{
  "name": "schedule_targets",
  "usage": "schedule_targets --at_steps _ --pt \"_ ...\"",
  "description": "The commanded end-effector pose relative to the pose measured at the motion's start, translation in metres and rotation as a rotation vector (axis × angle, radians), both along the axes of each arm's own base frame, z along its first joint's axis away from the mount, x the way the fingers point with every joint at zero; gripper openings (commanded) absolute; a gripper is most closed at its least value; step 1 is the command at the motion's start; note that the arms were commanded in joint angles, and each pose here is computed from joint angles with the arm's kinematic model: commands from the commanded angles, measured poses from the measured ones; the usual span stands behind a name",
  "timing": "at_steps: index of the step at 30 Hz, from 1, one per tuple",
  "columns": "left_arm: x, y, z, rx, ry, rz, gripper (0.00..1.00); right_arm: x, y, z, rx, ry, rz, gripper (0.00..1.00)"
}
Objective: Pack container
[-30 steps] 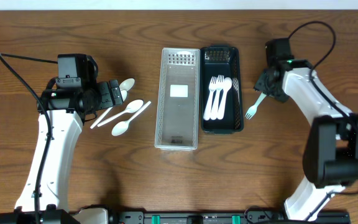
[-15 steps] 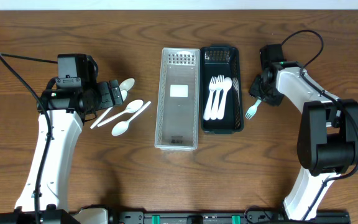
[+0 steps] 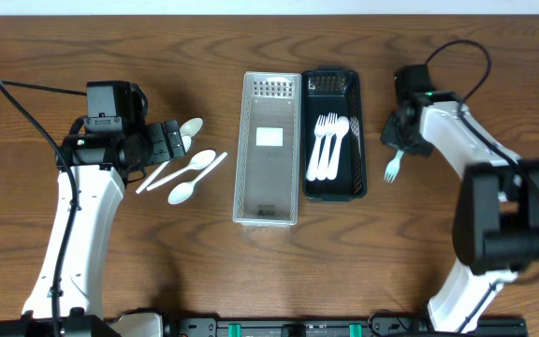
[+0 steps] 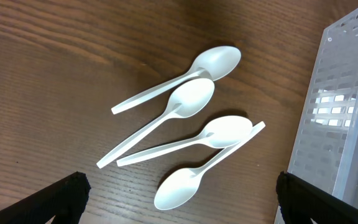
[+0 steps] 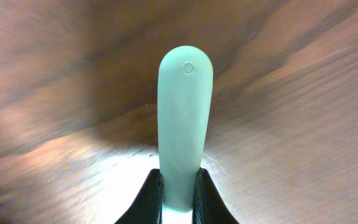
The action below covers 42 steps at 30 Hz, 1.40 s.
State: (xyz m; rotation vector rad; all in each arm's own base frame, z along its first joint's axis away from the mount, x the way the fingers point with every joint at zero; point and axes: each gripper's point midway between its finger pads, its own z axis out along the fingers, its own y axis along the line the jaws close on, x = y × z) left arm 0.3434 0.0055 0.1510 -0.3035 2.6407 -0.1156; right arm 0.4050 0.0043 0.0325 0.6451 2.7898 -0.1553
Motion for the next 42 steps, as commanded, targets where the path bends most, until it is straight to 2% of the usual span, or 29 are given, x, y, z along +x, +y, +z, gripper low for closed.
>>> schedule_targets --at_steps 1,5,9,20,21,22,25,26,30,34,39,42 --pt "0.005 0.003 0.007 0.0 -0.015 0.004 0.98 0.011 -0.005 0.074 -0.029 -0.183 0.036 0.01" --pt "0.005 0.003 0.007 0.0 -0.015 0.004 0.98 0.012 0.034 0.125 0.1 -0.321 0.166 0.01" --pt "0.005 0.003 0.007 0.0 -0.015 0.004 0.98 0.005 0.077 0.143 0.196 -0.361 0.272 0.01" --pt "0.005 0.003 0.007 0.0 -0.015 0.004 0.98 -0.004 0.159 0.062 0.201 -0.181 0.455 0.02" --pt "0.005 0.003 0.007 0.0 -0.015 0.004 0.98 -0.003 0.161 0.059 0.199 -0.181 0.47 0.1" --pt "0.005 0.003 0.007 0.0 -0.015 0.004 0.98 0.0 0.164 0.059 0.197 -0.193 0.502 0.26" --pt "0.005 0.003 0.007 0.0 -0.015 0.004 0.98 0.008 0.168 0.076 0.181 -0.244 0.589 0.5" --pt "0.005 0.003 0.007 0.0 -0.015 0.004 0.98 0.01 0.167 0.086 0.176 -0.264 0.6 0.55" --pt "0.009 0.003 0.009 0.0 -0.033 0.005 0.98 0.024 0.134 0.142 0.103 -0.364 0.526 0.68" --pt "0.0 0.002 0.004 -0.004 0.01 0.008 0.98 0.028 0.069 0.179 0.048 -0.428 0.357 0.74" --pt "-0.014 -0.003 -0.003 -0.009 0.073 -0.012 0.98 0.009 -0.027 0.174 0.045 -0.361 0.066 0.8" --pt "-0.024 -0.016 -0.014 0.028 0.136 -0.138 0.98 -0.013 -0.072 0.16 0.061 -0.277 -0.071 0.88"
